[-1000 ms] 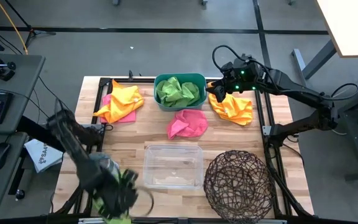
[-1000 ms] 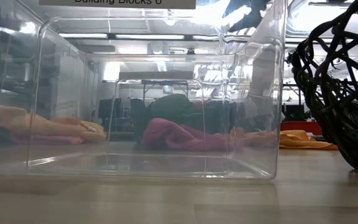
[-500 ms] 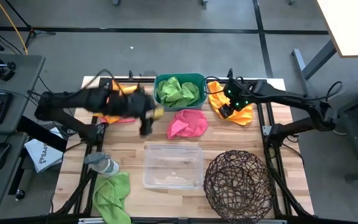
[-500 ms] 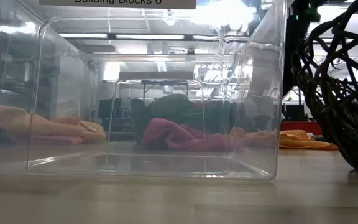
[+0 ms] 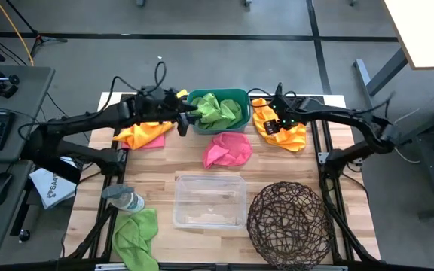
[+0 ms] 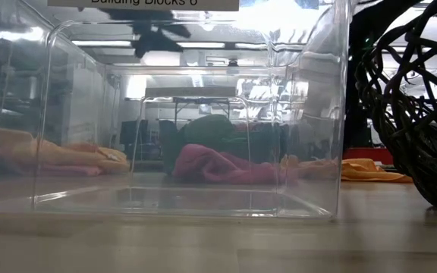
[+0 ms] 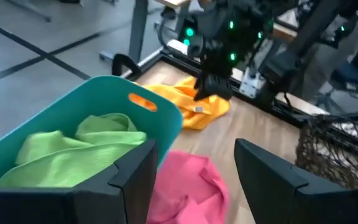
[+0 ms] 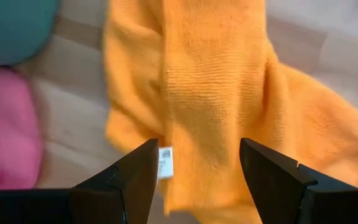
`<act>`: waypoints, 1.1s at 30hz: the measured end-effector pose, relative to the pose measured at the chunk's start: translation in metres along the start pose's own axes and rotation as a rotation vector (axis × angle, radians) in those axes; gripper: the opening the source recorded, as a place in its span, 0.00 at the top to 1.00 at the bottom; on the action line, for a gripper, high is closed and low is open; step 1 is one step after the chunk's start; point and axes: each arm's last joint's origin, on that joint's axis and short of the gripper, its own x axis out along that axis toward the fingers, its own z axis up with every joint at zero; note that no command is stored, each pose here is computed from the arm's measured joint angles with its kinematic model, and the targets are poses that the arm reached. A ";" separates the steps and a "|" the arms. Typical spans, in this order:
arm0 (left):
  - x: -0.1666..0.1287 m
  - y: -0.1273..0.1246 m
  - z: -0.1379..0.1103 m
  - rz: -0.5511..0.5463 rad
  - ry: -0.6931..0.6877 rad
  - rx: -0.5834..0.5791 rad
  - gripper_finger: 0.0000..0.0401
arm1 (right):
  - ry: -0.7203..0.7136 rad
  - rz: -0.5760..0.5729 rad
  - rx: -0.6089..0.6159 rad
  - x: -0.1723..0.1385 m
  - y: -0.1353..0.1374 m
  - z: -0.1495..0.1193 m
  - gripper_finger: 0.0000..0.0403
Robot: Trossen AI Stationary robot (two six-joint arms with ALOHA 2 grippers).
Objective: Sort microfiber towel by color & place in baskets
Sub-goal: Put the right light orange microfiber cloth into the transparent bin
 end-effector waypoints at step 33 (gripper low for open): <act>-0.116 0.003 0.051 -0.035 -0.779 0.063 0.50 | -0.450 0.284 0.071 -0.135 0.032 -0.011 0.99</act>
